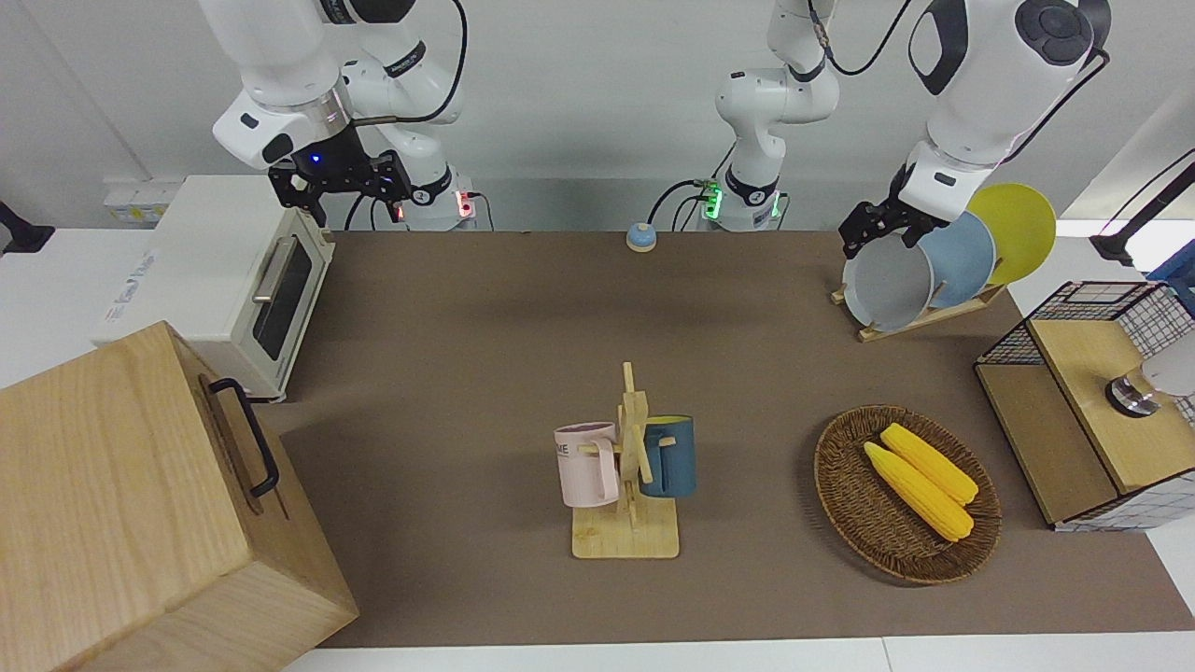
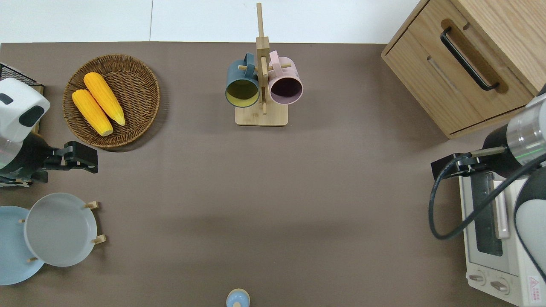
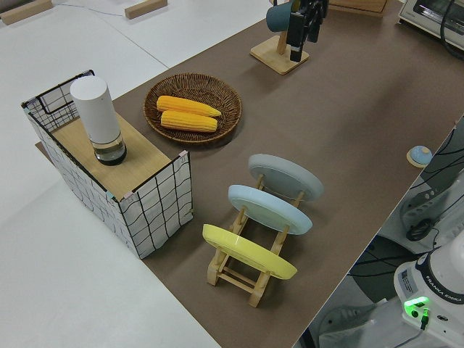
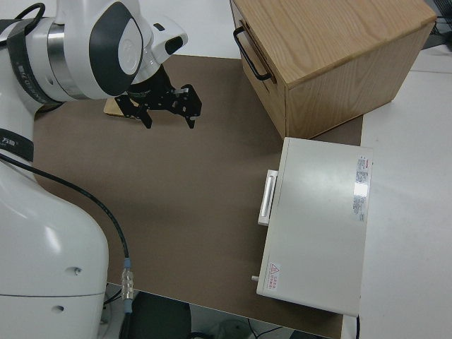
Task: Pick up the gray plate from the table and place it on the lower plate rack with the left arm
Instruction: 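Open the left gripper and withdraw it away from the rack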
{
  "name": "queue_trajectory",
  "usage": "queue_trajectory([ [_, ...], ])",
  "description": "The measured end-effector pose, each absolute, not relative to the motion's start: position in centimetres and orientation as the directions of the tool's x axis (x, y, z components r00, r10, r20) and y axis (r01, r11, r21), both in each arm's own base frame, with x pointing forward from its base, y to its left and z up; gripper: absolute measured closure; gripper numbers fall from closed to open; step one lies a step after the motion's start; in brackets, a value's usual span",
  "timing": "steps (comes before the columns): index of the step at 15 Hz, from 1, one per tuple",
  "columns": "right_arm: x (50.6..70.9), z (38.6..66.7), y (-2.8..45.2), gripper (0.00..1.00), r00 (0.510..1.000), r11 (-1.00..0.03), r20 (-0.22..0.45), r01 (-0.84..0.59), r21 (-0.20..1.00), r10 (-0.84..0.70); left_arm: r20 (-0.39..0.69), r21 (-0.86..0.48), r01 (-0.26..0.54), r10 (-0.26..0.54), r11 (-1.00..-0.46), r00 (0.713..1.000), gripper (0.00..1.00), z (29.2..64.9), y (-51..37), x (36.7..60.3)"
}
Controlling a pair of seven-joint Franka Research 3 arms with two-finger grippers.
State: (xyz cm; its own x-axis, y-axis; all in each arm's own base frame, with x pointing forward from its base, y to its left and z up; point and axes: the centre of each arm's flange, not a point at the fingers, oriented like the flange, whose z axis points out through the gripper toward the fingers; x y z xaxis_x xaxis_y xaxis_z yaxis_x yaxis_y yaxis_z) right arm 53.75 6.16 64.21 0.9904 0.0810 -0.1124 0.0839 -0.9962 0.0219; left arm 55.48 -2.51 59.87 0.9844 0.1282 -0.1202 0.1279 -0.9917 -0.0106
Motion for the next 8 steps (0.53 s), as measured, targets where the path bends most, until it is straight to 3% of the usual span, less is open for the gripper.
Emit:
queue_trajectory([
  [3, 53.75, 64.21, 6.16, 0.01, 0.990, -0.996, -0.112, 0.084, 0.022, 0.081, -0.081, 0.016, 0.010, 0.008, -1.000, 0.997, 0.00, 60.27, -2.61, 55.96],
  [8, 53.75, 64.21, 6.16, 0.01, 0.990, -0.996, -0.112, 0.084, 0.022, 0.081, -0.073, 0.020, -0.034, -0.035, -0.999, 0.997, 0.00, 60.23, -2.63, 56.11],
])
